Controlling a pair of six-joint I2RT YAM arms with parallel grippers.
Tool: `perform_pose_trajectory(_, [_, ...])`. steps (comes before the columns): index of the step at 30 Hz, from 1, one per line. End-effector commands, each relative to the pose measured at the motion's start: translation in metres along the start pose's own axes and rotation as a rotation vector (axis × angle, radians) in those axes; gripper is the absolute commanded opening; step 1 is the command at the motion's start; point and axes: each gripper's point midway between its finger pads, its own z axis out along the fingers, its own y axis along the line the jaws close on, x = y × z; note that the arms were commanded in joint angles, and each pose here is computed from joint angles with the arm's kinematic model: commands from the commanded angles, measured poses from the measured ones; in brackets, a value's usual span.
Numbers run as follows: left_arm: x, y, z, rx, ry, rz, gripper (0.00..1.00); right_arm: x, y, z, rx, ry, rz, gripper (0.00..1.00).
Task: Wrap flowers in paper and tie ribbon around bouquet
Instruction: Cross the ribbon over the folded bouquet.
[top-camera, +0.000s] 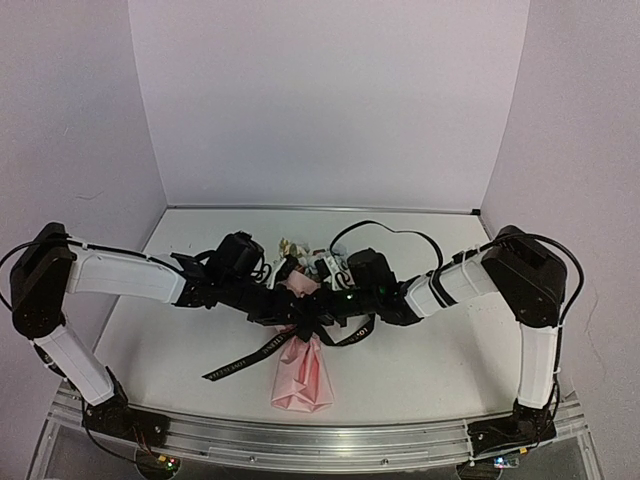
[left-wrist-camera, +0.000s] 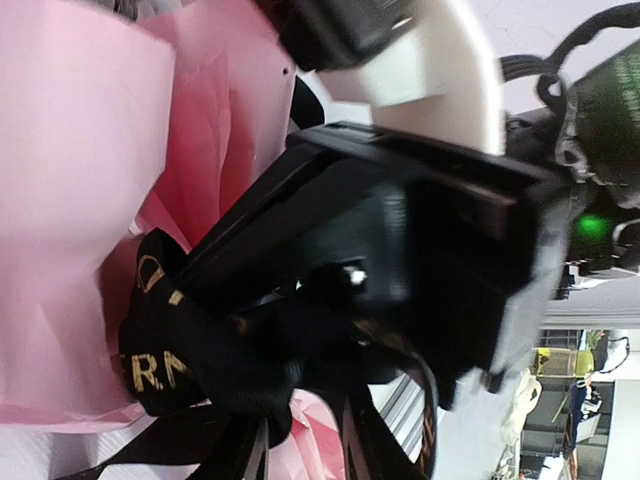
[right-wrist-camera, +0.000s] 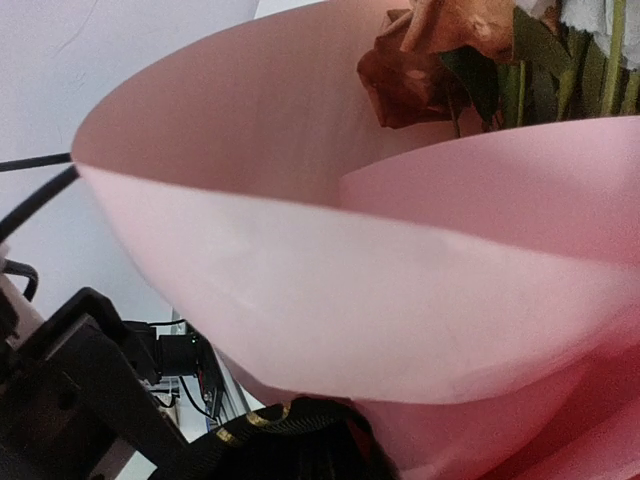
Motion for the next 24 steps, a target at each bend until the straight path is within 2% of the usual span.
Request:
perform_pose_trajectory(1, [-0.013, -0.016, -0.021, 0.004, -0.075, 0.055, 0.32, -0.009, 0.008, 0.002, -0.037, -0.012, -0.025, 0.00])
perform_pose_trajectory(8, [-0.013, -0.013, -0.025, -0.022, -0.081, 0.067, 0.35, -0.012, 0.010, 0.002, -0.044, -0.014, -0.027, 0.00])
perform_pose_trajectory(20, [-0.026, 0.007, -0.055, -0.156, -0.227, 0.036, 0.33, -0.014, 0.015, 0.002, -0.057, -0.010, -0.033, 0.00])
perform_pose_trajectory(24, [-0.023, 0.022, -0.061, -0.203, -0.240, 0.000, 0.30, -0.014, 0.015, 0.002, -0.058, -0.009, -0.034, 0.00])
